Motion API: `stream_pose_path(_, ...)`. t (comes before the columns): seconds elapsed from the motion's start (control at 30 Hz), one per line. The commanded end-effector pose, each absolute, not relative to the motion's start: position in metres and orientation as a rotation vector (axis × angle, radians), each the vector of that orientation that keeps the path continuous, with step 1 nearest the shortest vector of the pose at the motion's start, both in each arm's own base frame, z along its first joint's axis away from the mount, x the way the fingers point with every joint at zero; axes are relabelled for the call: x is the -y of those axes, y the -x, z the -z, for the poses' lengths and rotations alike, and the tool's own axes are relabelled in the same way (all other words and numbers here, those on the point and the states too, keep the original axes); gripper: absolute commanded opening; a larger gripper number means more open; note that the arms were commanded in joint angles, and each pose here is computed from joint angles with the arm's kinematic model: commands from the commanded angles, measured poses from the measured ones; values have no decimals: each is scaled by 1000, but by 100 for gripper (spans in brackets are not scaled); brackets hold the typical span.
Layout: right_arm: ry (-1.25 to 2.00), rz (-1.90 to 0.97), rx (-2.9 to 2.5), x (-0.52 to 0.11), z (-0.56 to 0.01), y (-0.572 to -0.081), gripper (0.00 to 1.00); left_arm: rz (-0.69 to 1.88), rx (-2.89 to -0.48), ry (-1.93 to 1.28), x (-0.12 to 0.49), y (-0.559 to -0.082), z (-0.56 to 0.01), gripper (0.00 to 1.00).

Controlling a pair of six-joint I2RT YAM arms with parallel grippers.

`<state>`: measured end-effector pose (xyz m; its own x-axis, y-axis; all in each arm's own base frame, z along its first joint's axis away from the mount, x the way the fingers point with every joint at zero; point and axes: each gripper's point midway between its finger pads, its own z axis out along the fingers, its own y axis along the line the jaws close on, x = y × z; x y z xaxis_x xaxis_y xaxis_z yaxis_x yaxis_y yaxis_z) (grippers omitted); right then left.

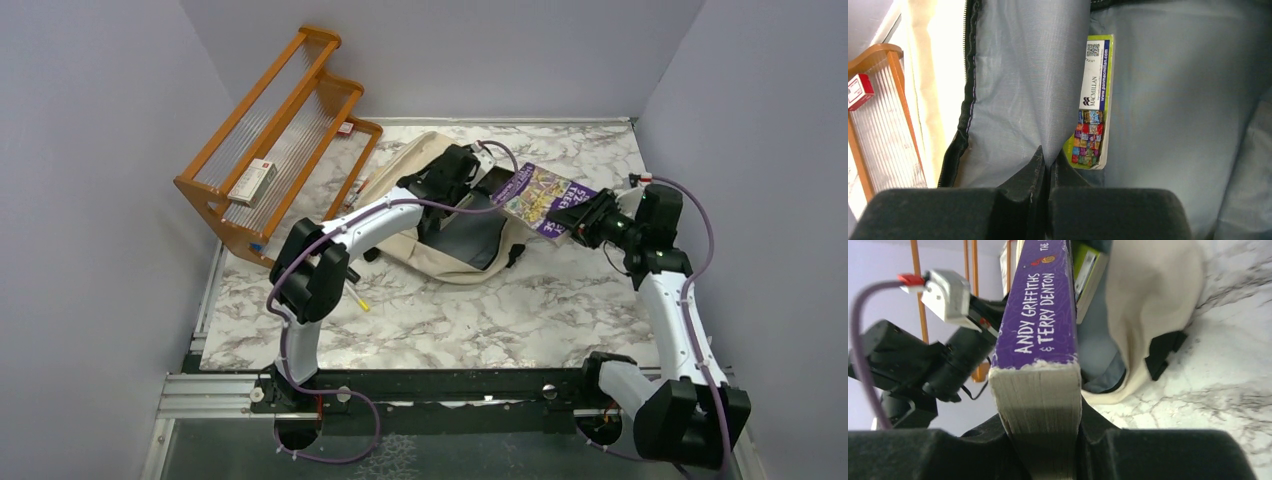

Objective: Pack the student bag
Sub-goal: Place the book in the student bag.

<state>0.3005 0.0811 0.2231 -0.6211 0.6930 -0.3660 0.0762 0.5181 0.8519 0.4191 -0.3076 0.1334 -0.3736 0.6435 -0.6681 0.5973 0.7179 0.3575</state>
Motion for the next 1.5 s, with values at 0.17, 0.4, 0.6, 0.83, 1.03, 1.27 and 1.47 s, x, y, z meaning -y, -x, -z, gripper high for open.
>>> stream_pose_path(0.17,-498,-1251,-2071,-145,-236,-302,0,176,-1984,-838,340,-422,-203,0)
stream_pose_path(0.4,-533,-1279,-2066,-160,-226,-320,1,234,-1954,-780,331,-416,-211,0)
stream_pose_path(0.6,-562,-1223,-2065,-159,-220,-337,1,264,-1944,-733,319,-416,-219,0)
stream_pose_path(0.83,-547,-1277,-2064,-173,-216,-350,0,305,-1924,-709,318,-414,-225,0)
stream_pose_path(1.03,-540,-1367,-2025,-191,-219,-363,1,333,-1927,-708,319,-413,-225,0)
stream_pose_path(1.27,-538,-1437,-1975,-221,-214,-383,1,367,-1916,-713,322,-410,-229,0)
stream_pose_path(1.47,-538,-1480,-1886,-240,-198,-412,0,384,-1911,-715,323,-407,-233,0)
